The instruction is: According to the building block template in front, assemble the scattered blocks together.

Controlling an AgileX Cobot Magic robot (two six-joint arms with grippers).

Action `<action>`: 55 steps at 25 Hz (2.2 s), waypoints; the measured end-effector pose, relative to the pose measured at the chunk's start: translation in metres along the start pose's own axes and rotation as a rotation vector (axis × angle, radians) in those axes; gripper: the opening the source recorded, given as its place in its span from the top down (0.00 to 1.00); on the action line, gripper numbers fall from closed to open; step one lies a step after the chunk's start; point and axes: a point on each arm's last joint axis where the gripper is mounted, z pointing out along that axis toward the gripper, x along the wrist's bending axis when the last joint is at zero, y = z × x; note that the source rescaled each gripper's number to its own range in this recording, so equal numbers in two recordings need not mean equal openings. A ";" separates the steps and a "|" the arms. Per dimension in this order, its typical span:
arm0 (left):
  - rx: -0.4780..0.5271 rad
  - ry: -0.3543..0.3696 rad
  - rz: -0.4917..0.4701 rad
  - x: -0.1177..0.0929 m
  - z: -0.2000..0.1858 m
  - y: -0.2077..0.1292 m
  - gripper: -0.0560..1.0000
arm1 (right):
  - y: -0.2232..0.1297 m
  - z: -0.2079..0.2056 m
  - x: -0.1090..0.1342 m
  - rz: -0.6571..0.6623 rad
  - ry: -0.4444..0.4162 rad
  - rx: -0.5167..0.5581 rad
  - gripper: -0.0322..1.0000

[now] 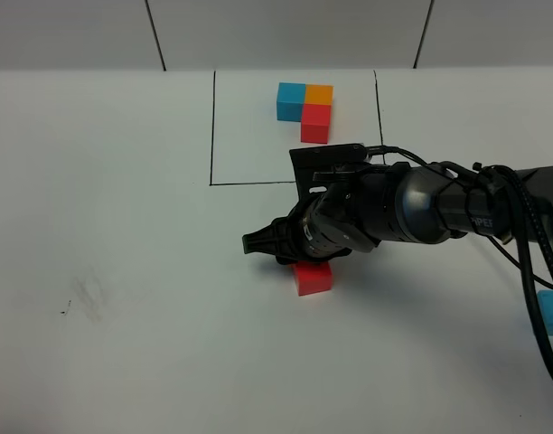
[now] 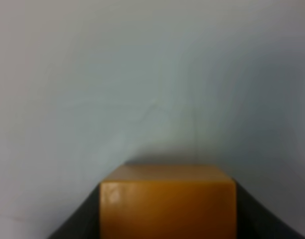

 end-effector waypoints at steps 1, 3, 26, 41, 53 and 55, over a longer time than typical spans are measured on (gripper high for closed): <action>0.000 0.000 0.000 0.000 0.000 0.000 0.95 | 0.000 0.000 0.000 -0.013 -0.003 -0.002 0.53; 0.000 0.000 0.000 0.000 0.000 0.000 0.95 | 0.000 0.000 0.000 -0.019 -0.004 -0.002 0.53; -0.006 0.001 0.000 0.000 0.000 0.001 0.95 | -0.002 0.000 -0.002 -0.113 -0.006 0.033 0.16; -0.006 0.001 0.000 0.000 0.000 0.001 0.95 | 0.007 -0.021 -0.006 -0.205 -0.035 0.005 0.04; -0.006 0.001 0.000 0.000 0.000 0.001 0.95 | 0.031 -0.083 -0.036 -0.233 -0.198 -0.022 0.07; -0.006 0.001 0.000 0.000 0.000 0.001 0.95 | 0.030 -0.084 -0.046 -0.226 -0.249 0.013 0.08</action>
